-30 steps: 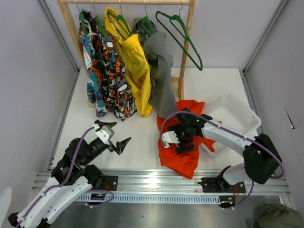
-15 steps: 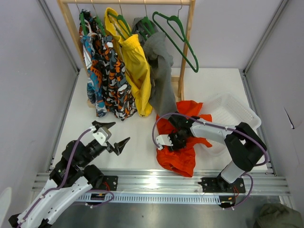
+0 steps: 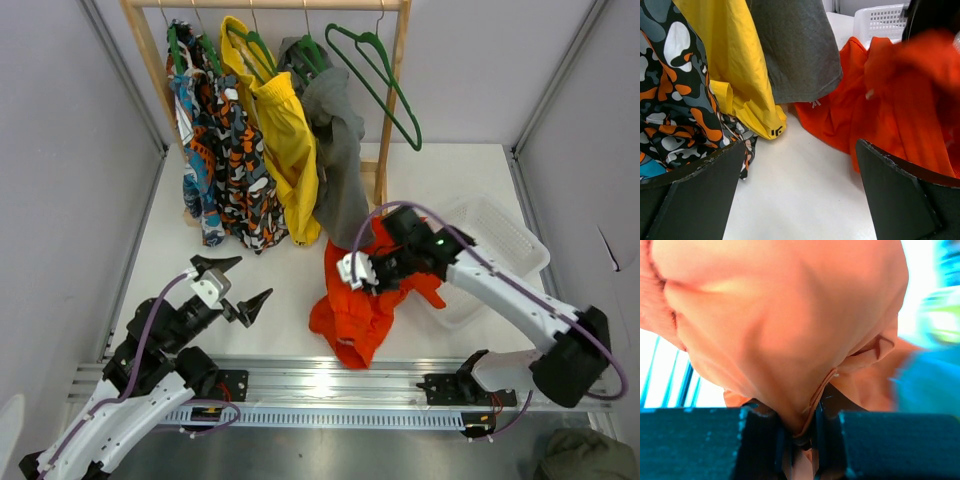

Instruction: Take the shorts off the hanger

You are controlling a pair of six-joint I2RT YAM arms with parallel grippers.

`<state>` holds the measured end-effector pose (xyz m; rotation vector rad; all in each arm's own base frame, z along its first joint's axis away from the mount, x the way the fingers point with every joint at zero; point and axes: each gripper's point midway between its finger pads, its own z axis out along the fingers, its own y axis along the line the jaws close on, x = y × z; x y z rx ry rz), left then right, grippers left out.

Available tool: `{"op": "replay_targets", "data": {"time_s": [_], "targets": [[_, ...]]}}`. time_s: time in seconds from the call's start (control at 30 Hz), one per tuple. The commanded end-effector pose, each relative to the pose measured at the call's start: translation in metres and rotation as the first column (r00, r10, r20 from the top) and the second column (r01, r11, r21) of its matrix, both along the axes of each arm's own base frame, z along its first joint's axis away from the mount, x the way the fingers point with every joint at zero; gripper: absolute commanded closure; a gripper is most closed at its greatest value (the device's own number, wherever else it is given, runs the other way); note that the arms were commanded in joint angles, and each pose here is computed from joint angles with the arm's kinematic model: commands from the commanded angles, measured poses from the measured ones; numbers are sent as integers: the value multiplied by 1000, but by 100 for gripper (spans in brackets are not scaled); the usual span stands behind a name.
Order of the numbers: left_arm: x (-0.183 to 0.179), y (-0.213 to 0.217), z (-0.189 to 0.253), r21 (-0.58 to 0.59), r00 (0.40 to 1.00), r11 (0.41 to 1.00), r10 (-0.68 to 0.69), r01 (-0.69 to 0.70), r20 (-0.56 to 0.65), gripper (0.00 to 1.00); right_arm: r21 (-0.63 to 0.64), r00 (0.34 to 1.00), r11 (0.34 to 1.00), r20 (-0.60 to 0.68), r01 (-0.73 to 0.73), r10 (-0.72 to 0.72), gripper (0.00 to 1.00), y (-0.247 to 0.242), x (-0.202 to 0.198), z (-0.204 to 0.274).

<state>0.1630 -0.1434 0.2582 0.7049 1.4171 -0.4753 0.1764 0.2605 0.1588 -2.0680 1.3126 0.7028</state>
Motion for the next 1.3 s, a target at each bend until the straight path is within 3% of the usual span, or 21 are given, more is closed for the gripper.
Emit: {"op": "replay_targets", "data": {"time_s": [0.0,0.27,0.4,0.43,0.53,0.57,0.67,0.83,0.87,0.97,1.03,1.07,1.1,1.27], "targets": [[-2,-2,9,-18,999,1000,-17,18,44,1,214,998,975,-42,56,-48,100,1,-8,94],[-2,-3,9,-20,999,1000,-22,23,44,1,407,956,868,-57,285,-288,100,-53,15,205],[-2,-3,9,-21,999,1000,-22,23,45,1,496,899,764,-90,413,-428,100,-89,29,251],[-2,-4,10,-21,999,999,-25,26,47,1,504,860,715,-126,485,-494,100,-104,37,258],[-3,-3,11,-24,998,999,-26,28,51,1,557,814,642,-116,527,-569,100,-128,44,290],[-2,-4,10,-23,999,999,-25,26,48,1,580,782,583,-163,569,-602,100,-142,46,303],[-3,-4,9,-22,998,999,-28,29,49,1,620,723,472,-236,627,-649,100,-166,50,331],[-3,-3,11,-26,998,999,-28,29,57,1,661,662,373,-256,652,-704,100,-196,59,367],[-3,-3,10,-25,998,999,-28,29,54,1,644,624,316,-327,697,-710,100,-205,60,371],[-3,-3,10,-23,998,999,-29,31,56,1,668,563,251,-301,700,-769,100,-229,66,388],[-3,-4,10,-22,998,999,-29,31,55,1,690,540,235,-263,684,-799,100,-238,65,400],[-4,-4,10,-22,998,999,-32,34,55,1,680,512,192,-307,708,-802,100,-244,64,403],[-3,-4,11,-22,998,999,-32,34,55,1,697,522,214,-263,684,-812,100,-247,63,410],[-4,-4,10,-21,998,999,-37,38,56,1,699,500,188,-272,690,-822,100,-258,67,415]]}}
